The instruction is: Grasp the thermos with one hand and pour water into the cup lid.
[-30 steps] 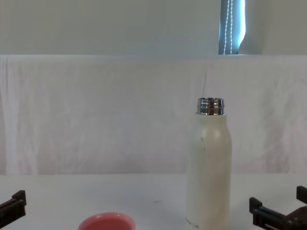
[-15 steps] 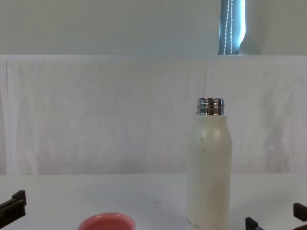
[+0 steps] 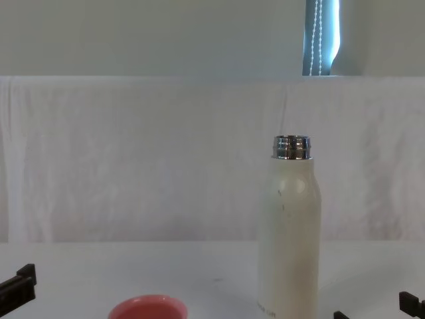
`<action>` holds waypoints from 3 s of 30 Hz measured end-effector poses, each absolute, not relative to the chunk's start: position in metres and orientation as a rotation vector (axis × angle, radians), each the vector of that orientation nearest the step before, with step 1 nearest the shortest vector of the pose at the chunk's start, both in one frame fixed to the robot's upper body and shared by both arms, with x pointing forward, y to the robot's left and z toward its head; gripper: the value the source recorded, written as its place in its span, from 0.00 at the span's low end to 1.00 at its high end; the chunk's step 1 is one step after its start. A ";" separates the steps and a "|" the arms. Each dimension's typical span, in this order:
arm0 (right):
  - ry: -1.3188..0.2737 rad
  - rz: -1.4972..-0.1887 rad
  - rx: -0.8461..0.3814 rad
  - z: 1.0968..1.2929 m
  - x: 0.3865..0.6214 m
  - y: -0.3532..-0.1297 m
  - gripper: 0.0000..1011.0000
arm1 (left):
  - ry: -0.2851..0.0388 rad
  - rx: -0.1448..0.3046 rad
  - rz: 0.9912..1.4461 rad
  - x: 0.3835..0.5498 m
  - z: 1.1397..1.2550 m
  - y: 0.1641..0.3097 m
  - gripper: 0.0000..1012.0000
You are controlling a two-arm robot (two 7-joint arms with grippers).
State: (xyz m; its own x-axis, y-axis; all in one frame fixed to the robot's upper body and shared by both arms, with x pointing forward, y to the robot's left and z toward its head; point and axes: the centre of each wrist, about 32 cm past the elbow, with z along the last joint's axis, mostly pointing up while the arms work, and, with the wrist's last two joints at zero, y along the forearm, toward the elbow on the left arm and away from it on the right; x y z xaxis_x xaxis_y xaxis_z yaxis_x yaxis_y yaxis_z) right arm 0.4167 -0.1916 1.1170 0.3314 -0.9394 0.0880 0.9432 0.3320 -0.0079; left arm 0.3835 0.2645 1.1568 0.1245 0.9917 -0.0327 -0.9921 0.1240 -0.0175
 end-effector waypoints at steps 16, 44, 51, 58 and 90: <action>-0.075 -1.227 -0.045 1.118 0.424 -0.185 0.99 | 0.014 -0.038 1.446 0.384 1.157 0.265 0.99; -0.087 -1.230 -0.044 1.120 0.422 -0.188 0.99 | 0.014 -0.038 1.446 0.384 1.157 0.265 0.99; -0.088 -1.229 -0.041 1.121 0.422 -0.189 0.99 | 0.014 -0.038 1.446 0.384 1.157 0.265 0.99; -0.089 -1.228 -0.040 1.121 0.422 -0.188 0.99 | 0.014 -0.038 1.446 0.384 1.157 0.265 0.99; -0.086 -1.229 -0.041 1.121 0.422 -0.188 0.99 | 0.014 -0.038 1.446 0.384 1.157 0.265 0.99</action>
State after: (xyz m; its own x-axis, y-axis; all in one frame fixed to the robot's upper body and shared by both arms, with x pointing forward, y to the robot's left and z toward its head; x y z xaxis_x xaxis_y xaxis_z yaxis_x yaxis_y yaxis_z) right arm 0.4221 -0.1883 1.1208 0.3324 -0.9390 0.0883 0.9421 0.3350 0.0151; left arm 0.3835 0.2645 1.1568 0.1245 0.9917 -0.0326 -0.9921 0.1240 -0.0176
